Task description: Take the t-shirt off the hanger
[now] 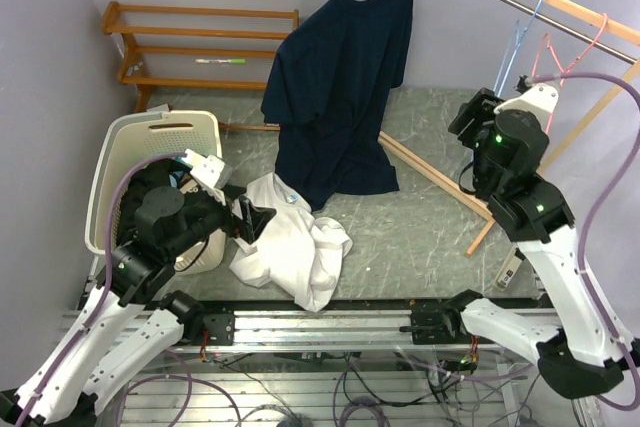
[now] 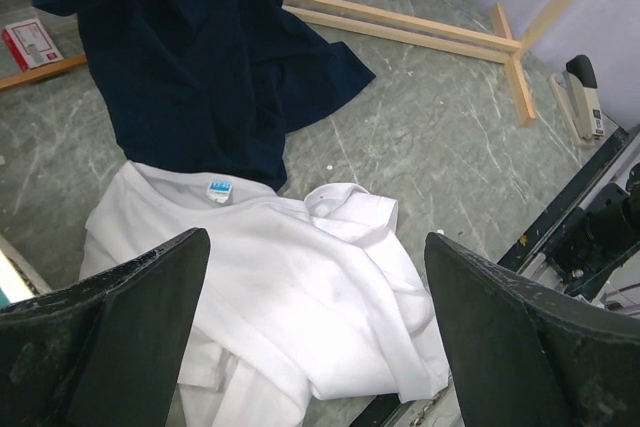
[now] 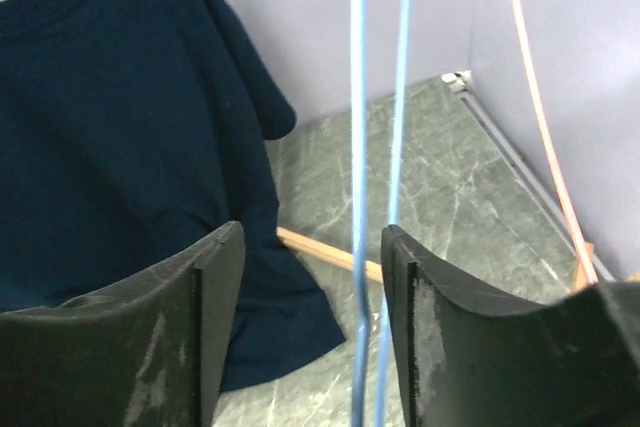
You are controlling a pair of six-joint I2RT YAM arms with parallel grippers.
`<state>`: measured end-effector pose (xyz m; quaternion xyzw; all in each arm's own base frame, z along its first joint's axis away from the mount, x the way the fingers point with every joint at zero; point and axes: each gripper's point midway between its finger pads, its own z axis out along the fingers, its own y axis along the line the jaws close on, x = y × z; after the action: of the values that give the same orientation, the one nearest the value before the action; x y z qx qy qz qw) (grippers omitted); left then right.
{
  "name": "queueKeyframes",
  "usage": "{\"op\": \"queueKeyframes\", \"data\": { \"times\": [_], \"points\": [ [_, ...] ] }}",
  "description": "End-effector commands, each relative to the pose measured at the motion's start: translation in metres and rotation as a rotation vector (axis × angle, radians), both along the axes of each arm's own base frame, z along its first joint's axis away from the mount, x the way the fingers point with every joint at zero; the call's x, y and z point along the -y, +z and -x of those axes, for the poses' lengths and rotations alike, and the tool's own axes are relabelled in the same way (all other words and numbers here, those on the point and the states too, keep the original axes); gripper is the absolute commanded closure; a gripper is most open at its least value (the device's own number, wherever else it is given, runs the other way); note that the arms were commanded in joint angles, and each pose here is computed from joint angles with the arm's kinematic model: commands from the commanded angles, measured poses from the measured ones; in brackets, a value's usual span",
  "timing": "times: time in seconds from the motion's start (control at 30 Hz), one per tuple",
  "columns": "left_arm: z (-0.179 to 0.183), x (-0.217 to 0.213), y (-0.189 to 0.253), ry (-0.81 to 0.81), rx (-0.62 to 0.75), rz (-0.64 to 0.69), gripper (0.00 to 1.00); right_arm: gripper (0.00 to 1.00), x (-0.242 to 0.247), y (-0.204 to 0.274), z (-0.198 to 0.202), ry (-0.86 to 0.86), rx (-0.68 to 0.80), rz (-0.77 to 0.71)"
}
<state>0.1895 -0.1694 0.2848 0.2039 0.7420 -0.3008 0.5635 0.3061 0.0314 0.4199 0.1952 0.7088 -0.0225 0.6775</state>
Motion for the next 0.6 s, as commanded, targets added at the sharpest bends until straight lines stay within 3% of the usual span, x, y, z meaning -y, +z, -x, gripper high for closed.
{"op": "queueKeyframes", "data": {
  "times": [0.0,0.17,0.3,0.57],
  "points": [
    [0.002,0.015,-0.002,-0.068,-0.027,0.021,0.00,0.41,-0.018,0.012,0.025,0.195,0.054,-0.035],
    [-0.004,0.028,-0.015,-0.089,-0.109,0.035,0.00,0.41,-0.083,0.005,0.069,0.664,0.081,-0.054],
    [-0.011,0.038,-0.031,-0.076,-0.210,0.064,0.00,0.40,-0.120,-0.020,0.109,0.961,-0.003,-0.060],
    [-0.016,0.059,-0.075,-0.013,-0.359,-0.019,0.01,0.34,-0.118,-0.071,0.165,1.102,-0.139,-0.077]
  ]
}}
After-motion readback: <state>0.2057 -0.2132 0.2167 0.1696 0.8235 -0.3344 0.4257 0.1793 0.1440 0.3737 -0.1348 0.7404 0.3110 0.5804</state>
